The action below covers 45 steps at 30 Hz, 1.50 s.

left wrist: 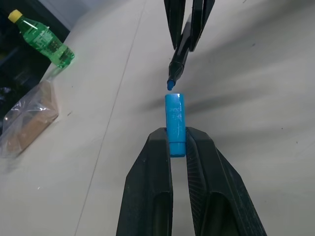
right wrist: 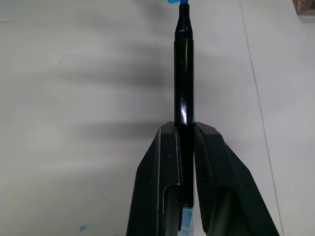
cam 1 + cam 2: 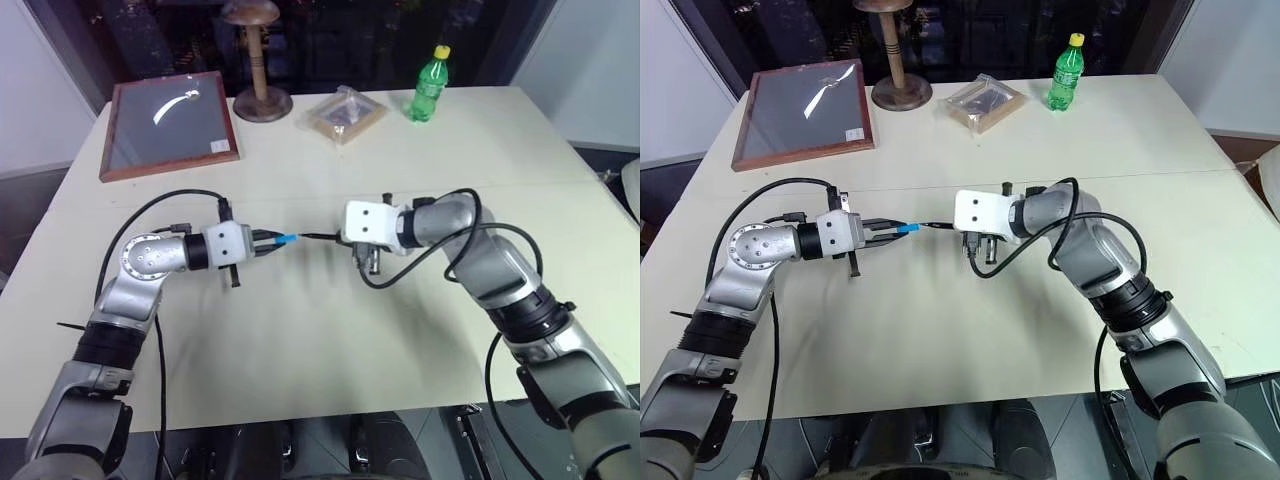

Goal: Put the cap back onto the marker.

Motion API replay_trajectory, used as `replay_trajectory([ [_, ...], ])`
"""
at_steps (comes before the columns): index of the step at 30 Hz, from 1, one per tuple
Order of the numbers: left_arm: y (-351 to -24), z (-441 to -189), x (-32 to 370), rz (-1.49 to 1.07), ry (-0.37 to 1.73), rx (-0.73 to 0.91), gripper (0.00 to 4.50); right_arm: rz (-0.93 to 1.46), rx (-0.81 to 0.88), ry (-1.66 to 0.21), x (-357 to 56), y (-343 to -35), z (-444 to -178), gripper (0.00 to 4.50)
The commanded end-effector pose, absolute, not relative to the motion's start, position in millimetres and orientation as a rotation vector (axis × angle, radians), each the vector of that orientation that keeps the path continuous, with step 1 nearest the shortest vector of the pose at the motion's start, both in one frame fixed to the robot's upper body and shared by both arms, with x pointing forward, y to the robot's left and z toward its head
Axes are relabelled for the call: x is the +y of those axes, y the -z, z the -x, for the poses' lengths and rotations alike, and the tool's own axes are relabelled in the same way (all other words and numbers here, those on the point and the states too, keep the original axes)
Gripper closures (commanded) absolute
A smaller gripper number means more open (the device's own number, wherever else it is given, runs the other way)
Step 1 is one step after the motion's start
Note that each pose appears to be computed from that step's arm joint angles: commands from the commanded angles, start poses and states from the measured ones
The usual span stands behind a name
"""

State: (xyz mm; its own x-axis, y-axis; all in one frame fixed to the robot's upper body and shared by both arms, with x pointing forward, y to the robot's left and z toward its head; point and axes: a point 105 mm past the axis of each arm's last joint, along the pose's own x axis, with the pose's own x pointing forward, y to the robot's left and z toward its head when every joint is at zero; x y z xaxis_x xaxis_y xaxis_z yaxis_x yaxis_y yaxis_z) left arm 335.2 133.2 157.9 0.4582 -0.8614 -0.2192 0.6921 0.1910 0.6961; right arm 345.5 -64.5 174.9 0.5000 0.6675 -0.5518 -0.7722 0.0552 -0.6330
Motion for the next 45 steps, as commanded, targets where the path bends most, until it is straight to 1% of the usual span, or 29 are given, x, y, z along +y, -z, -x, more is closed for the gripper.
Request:
replay_trajectory([
  [1, -167.8, -335.4, 133.6, -0.867, 1.105, -0.271, 4.5, 1.073, 0.051, -1.093, -56.5, -191.3, -341.8, 4.46],
  [24, -172.7, -334.2, 133.6, -0.874, 1.098, -0.284, 4.5, 1.093, 0.059, -1.097, -56.2, -184.6, -344.7, 4.46],
  [45, -172.8, -332.3, 130.3, -0.873, 1.113, -0.288, 4.5, 1.095, 0.04, -1.122, -46.3, -183.4, -340.2, 4.46],
])
